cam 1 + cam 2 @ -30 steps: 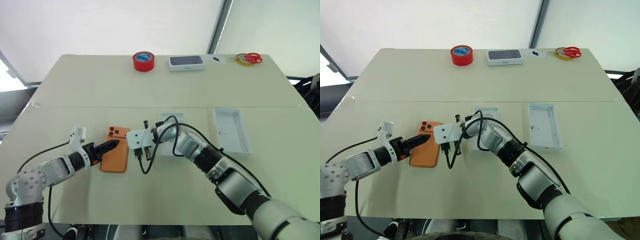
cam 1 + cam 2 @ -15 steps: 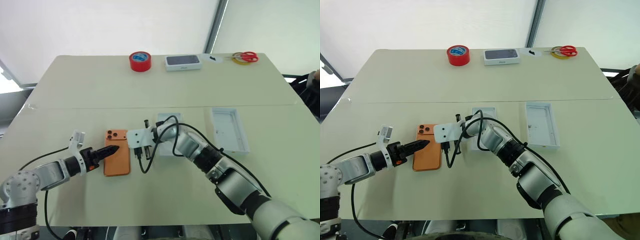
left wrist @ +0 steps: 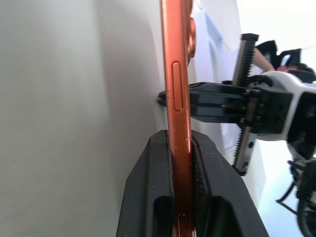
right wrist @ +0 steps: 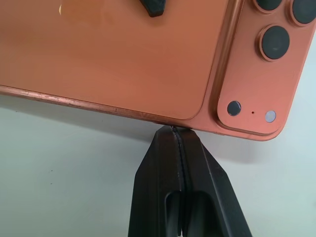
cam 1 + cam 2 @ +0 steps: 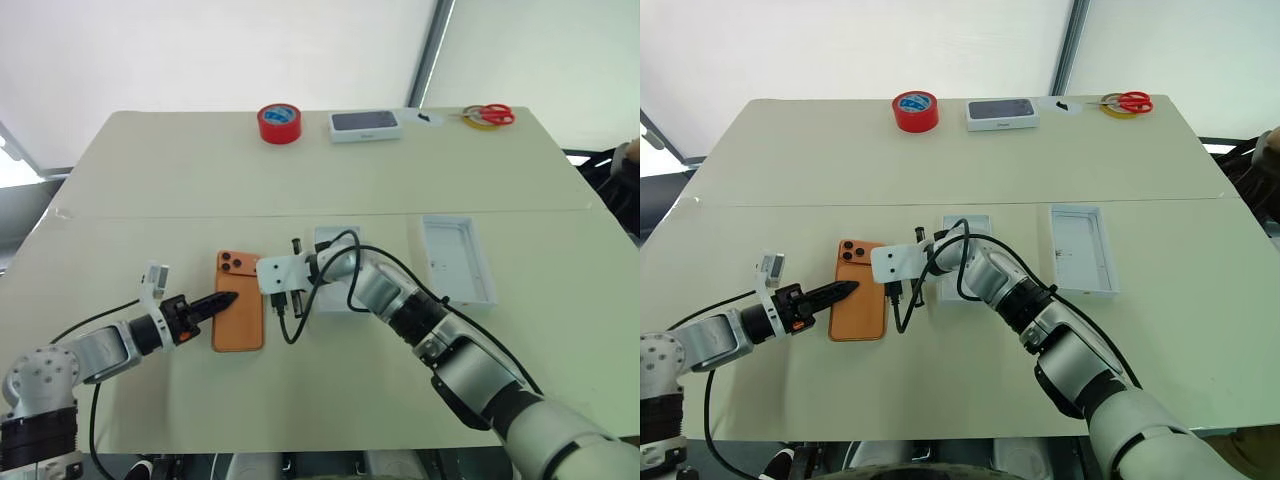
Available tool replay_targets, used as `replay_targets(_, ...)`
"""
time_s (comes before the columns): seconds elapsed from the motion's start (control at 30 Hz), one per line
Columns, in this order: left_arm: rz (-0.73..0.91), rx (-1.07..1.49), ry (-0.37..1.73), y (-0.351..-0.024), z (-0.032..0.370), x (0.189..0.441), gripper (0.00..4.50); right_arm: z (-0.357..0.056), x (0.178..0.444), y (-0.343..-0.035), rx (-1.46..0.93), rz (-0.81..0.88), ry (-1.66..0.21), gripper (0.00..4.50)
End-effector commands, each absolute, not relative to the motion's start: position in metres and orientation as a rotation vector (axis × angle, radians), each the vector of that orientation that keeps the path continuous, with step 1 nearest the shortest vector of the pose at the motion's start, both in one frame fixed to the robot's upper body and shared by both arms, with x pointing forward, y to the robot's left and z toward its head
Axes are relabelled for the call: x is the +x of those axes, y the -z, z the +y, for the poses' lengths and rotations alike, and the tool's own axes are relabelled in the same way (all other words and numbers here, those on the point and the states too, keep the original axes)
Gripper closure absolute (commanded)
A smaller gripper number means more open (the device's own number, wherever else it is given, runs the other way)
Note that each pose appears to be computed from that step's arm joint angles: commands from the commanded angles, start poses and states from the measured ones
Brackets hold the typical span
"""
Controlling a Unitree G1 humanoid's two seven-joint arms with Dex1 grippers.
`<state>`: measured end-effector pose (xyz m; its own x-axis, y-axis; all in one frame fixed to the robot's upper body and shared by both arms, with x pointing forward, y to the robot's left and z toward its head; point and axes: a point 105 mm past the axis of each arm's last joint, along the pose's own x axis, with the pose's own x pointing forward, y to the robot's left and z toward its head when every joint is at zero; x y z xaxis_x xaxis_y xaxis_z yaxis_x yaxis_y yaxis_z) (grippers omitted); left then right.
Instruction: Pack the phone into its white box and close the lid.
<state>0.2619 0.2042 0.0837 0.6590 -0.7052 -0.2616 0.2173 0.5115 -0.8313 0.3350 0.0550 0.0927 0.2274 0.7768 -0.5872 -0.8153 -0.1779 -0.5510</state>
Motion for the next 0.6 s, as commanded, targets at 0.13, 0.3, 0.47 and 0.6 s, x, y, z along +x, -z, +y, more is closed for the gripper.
replay_targets(0.13, 0.661, -0.901, 0.52, -0.069, 0.209, 0.261, 4.49, 0.065, 0.336, -0.137, -0.712, -0.022, -1.405, 4.5)
replay_targets(0.3, 0.5, -0.896, 0.612, -0.098, 0.201, 0.265, 4.5, 0.035, 0.321, -0.161, -0.541, -0.019, -1.495, 2.7)
replay_targets(0.47, 0.481, -0.904, 0.608, -0.101, 0.202, 0.266, 4.5, -0.012, 0.298, -0.161, -0.579, -0.007, -1.556, 2.27)
replay_targets(0.6, 0.467, -0.91, 0.595, -0.101, 0.206, 0.268, 4.5, -0.047, 0.282, -0.149, -0.662, 0.034, -1.55, 2.27)
